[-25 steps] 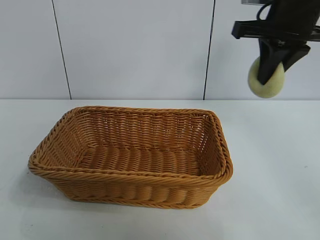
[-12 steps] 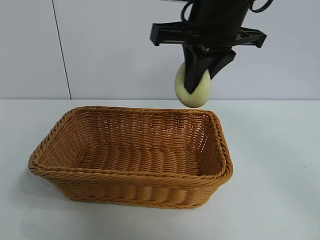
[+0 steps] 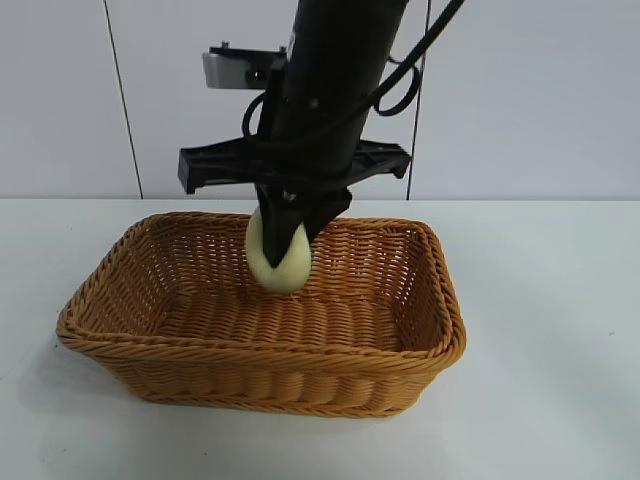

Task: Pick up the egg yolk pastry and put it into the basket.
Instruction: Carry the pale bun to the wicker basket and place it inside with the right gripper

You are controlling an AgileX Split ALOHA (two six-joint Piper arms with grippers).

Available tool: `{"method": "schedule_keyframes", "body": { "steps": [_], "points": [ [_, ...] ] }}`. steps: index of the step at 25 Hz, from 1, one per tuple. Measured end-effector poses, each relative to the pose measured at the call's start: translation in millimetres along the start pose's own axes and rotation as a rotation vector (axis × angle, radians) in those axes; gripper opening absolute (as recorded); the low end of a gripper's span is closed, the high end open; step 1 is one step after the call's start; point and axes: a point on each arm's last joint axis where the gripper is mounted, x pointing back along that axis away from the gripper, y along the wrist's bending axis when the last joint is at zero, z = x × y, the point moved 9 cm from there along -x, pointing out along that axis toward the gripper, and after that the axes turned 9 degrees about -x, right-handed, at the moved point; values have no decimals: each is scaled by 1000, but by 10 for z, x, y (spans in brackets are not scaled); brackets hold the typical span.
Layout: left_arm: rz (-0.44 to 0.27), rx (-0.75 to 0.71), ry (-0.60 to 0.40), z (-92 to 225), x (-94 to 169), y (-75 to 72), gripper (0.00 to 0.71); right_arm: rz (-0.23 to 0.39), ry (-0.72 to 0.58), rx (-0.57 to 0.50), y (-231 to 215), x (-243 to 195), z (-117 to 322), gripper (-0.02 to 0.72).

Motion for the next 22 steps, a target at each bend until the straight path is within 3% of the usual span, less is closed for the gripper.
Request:
{"method": "schedule_keyframes", "body": {
  "steps": [8,16,19,22],
  "points": [
    [0,0,0,0,0,0,637,-2,-13,-15,-18,-408,-45,80],
    [0,0,0,0,0,0,637,-5,-20,-17,-16,-437,-58,105],
    [0,0,0,0,0,0,637,-2,-10,-21,-20,-438,-39,213],
    [1,0,-1,-2,0,-1,637,2,1,-21,-28,-438,-20,440]
  ]
}}
